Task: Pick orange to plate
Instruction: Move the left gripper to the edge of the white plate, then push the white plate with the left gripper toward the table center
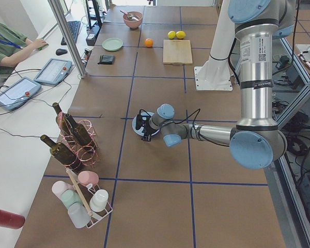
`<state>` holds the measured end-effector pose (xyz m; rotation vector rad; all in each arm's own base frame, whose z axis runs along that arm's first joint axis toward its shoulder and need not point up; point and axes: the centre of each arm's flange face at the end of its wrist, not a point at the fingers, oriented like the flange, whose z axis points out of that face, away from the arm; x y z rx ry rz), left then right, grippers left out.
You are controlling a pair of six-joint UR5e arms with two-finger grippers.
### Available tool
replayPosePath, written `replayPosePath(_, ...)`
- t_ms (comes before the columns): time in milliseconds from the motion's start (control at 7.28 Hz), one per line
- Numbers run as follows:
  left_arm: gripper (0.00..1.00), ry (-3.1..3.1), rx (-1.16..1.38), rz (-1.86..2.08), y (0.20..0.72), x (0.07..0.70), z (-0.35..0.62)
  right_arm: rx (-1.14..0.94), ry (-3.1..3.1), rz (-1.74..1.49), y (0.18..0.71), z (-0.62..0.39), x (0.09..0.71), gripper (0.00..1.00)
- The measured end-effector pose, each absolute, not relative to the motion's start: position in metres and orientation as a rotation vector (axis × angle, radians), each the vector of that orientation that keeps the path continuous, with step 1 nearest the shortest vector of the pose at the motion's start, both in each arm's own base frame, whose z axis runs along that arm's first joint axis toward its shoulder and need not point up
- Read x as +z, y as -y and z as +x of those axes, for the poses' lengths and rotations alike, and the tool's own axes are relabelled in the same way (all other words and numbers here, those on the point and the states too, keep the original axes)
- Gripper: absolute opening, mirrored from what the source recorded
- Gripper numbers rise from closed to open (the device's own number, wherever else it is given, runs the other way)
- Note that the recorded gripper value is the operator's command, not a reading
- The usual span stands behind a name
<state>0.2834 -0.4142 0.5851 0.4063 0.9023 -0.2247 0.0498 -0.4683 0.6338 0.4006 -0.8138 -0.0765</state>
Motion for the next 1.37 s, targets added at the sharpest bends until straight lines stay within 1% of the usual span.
replayPosePath(275,0.0,-0.901,-0.218,0.404,0.411,0.586,0.288,-0.079,0.813,0.4,0.468,0.05,0.635,1.0)
replayPosePath(550,0.0,-0.908,-0.212,0.407,0.41,0.582,0.291,-0.079,0.812,0.4,0.467,0.05,0.635,1.0)
replayPosePath(824,0.0,-0.948,-0.197,0.428,0.41,0.555,0.292,-0.08,0.811,0.4,0.467,0.05,0.636,1.0)
replayPosePath(1099,0.0,-1.03,-0.168,0.44,0.414,0.496,0.303,-0.079,0.811,0.4,0.467,0.05,0.635,1.0)
replayPosePath(1374,0.0,-1.091,-0.169,0.45,0.449,0.412,0.345,-0.079,0.811,0.398,0.466,0.05,0.636,1.0)
